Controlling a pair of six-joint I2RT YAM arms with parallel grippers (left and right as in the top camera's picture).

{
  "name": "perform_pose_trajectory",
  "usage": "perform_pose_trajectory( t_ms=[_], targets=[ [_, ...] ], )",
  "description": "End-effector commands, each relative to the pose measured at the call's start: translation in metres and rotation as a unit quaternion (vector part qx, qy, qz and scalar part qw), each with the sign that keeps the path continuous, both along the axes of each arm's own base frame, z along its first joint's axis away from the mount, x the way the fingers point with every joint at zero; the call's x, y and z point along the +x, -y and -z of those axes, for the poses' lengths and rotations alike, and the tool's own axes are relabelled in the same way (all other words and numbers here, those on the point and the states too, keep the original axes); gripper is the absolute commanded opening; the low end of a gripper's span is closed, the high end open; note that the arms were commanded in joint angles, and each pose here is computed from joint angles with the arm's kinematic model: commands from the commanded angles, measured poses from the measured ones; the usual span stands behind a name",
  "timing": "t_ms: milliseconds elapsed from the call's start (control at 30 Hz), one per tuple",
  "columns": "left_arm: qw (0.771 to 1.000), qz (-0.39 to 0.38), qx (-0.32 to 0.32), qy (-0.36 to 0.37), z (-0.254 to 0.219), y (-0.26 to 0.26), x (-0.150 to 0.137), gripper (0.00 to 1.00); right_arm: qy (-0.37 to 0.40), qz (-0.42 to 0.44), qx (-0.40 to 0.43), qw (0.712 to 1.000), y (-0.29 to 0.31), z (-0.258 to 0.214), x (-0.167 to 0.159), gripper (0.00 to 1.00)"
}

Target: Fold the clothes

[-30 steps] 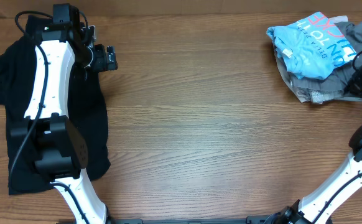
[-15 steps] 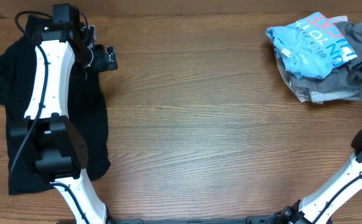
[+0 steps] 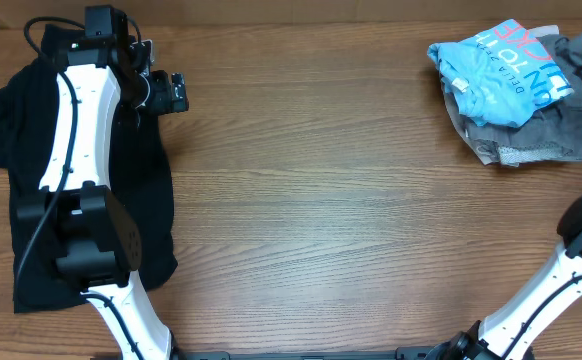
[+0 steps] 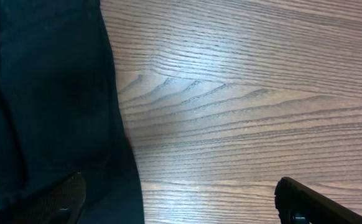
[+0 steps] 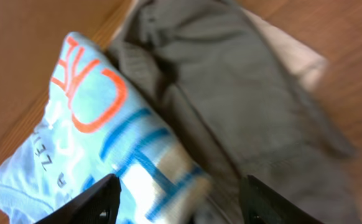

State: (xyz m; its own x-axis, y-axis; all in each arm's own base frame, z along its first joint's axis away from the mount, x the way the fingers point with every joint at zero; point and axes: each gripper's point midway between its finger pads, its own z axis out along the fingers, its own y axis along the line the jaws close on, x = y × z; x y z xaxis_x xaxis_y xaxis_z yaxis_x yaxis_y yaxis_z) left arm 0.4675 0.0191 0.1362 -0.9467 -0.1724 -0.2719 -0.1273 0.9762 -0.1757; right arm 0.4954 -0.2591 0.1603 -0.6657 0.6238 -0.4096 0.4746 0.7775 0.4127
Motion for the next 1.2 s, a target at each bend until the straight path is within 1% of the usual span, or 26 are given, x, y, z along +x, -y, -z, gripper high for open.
perform_pose_trajectory(
  t_ms=[0,133,233,333,467,600,633,700,733,767,833,867,1033,1167],
  targets=[
    [1.000,-0.004,-0.002,-0.017,0.013,0.002,0.000,1.00,0.003,-0.026,-0.004,1.000,-0.025,0.007,0.015,0.64],
    [1.000,-0.003,-0.002,-0.019,0.014,0.002,-0.001,1.00,-0.003,-0.036,-0.016,0.999,-0.036,0.021,0.024,0.63],
    [1.000,-0.003,-0.001,-0.019,0.014,0.002,-0.001,1.00,-0.014,-0.033,-0.029,0.999,-0.038,0.033,0.026,0.60],
    [1.000,-0.003,-0.001,-0.019,0.014,0.002,0.000,1.00,-0.030,-0.024,-0.038,0.999,-0.034,0.043,0.021,0.57],
    [1.000,-0.003,-0.001,-0.019,0.014,0.002,0.000,1.00,-0.053,-0.003,-0.066,0.996,-0.020,0.047,0.012,0.57],
    [1.000,-0.004,-0.001,-0.014,0.013,0.001,0.002,1.00,-0.062,0.004,-0.068,0.996,-0.014,0.049,0.007,0.56],
    [1.000,-0.004,-0.001,-0.013,0.013,0.001,0.002,1.00,-0.063,0.004,-0.067,0.996,-0.014,0.049,0.006,0.53],
    [1.000,-0.004,-0.001,-0.012,0.013,0.001,0.003,1.00,-0.067,0.005,-0.067,0.995,-0.014,0.050,0.005,0.41],
    [1.000,-0.004,-0.001,-0.012,0.013,0.001,0.003,1.00,-0.070,0.005,-0.067,0.995,-0.014,0.050,0.004,0.32],
    [1.000,-0.003,-0.001,-0.012,0.013,0.001,0.003,1.00,-0.072,0.005,-0.066,0.995,-0.014,0.051,0.003,0.21],
    [1.000,-0.003,-0.001,-0.013,0.013,0.001,0.003,1.00,-0.074,0.007,-0.064,0.995,-0.013,0.051,0.001,0.07],
    [1.000,-0.003,-0.001,-0.013,0.013,0.001,0.002,1.00,-0.075,0.008,-0.064,0.995,-0.012,0.051,0.000,0.04],
    [1.000,-0.003,-0.001,-0.016,0.014,0.002,0.001,1.00,-0.073,0.030,-0.062,0.995,0.010,0.038,-0.012,0.04],
    [1.000,-0.003,-0.001,-0.015,0.014,0.002,0.001,1.00,-0.074,0.060,-0.051,0.994,0.038,0.027,-0.033,0.04]
  ],
)
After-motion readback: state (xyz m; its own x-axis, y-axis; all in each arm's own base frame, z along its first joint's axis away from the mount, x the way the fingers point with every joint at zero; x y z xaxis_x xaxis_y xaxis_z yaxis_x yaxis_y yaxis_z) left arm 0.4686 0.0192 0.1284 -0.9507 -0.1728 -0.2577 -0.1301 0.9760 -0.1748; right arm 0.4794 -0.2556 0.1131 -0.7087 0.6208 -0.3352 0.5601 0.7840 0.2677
